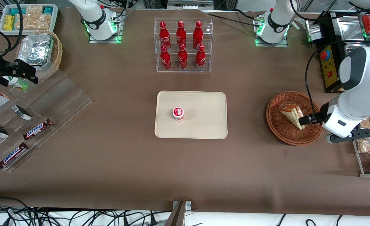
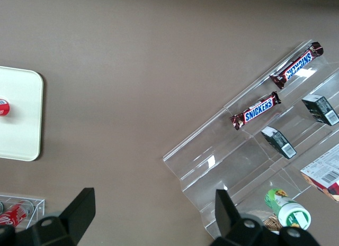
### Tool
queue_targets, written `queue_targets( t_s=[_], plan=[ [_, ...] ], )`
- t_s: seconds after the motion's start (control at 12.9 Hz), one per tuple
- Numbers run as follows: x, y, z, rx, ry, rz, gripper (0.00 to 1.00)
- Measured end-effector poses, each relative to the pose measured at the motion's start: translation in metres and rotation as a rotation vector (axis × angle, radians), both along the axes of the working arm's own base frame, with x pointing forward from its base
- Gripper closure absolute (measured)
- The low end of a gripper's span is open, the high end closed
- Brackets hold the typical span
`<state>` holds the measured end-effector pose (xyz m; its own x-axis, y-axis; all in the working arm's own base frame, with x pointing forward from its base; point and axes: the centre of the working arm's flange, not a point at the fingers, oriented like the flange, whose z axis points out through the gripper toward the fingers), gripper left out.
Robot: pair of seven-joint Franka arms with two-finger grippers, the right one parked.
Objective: Place sandwich from basket to tray
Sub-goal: 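Lower the open left gripper over the sandwich in the wicker basket, then close the left gripper on the wrapped sandwich and lift it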
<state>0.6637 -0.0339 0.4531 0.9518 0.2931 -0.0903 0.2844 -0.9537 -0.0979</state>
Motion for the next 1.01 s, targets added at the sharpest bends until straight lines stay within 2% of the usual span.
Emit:
queue_targets(
  t_s=[0.16,0.47,0.78,1.01],
  plan=[
    [0.0,0.006,-0.024,0.021,0.036,0.142,0.0],
    [-0.008,0.038,-0.067,0.044,0.1,0.276,0.0],
    [-0.018,0.054,-0.119,0.052,0.062,0.407,0.0],
    [-0.031,0.055,-0.139,0.05,0.012,0.484,0.0]
  ],
)
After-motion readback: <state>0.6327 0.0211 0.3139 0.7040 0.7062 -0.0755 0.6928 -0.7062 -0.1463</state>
